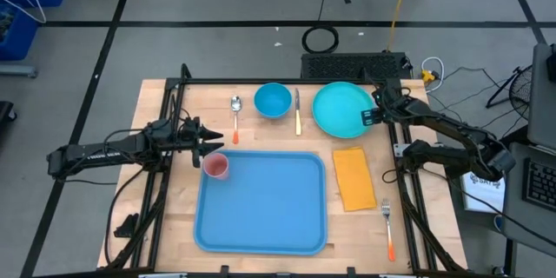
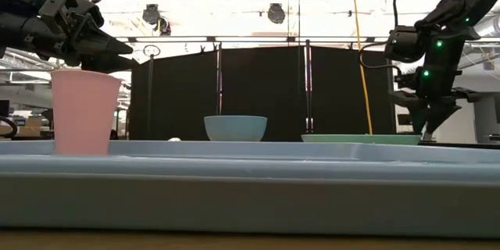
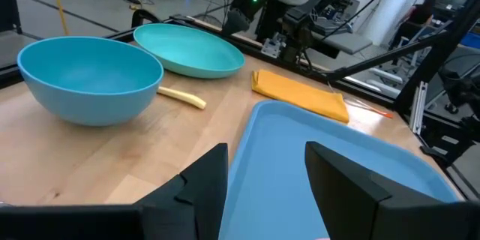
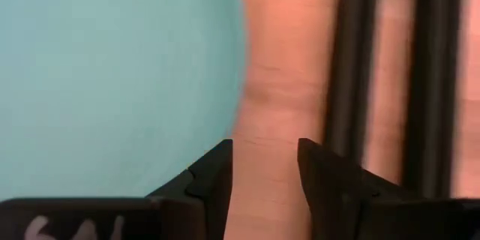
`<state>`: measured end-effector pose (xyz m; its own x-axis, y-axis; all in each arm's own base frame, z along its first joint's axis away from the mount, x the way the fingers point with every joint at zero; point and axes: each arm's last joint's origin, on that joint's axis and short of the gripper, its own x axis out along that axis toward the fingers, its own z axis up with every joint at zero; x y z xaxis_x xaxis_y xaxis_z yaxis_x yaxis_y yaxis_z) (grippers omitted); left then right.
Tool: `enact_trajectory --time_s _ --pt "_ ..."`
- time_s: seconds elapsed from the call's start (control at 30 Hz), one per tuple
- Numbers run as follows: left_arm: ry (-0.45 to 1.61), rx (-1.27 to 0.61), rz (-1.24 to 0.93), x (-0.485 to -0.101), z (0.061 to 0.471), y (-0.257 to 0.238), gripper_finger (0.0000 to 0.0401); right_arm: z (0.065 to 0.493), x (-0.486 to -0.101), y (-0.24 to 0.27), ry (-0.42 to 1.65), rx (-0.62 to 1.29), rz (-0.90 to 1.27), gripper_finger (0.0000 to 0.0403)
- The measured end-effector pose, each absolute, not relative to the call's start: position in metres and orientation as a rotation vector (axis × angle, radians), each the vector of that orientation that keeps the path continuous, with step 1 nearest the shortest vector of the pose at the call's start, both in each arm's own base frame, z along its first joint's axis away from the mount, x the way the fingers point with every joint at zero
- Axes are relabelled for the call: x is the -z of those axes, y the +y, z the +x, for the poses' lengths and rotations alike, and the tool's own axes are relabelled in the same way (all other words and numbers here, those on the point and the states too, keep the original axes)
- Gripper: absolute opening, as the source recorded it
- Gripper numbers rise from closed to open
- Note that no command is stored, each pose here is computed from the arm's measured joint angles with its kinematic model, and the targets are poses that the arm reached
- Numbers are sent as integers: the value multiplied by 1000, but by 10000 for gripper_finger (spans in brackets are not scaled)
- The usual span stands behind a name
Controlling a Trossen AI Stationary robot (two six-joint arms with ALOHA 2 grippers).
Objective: Set up tray
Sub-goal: Put the light blue plate on the blue serving tray
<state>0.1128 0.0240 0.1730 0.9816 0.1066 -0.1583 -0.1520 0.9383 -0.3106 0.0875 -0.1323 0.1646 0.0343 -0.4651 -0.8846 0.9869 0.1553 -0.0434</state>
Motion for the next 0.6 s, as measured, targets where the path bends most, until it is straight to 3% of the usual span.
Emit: enact_trajectory --time_s 0.4,0.6 --pt "141 -133 -328 -173 113 24 184 91 -165 -135 836 1273 788 143" --pt "140 -132 -327 -173 113 24 184 88 -146 -131 797 1277 788 144"
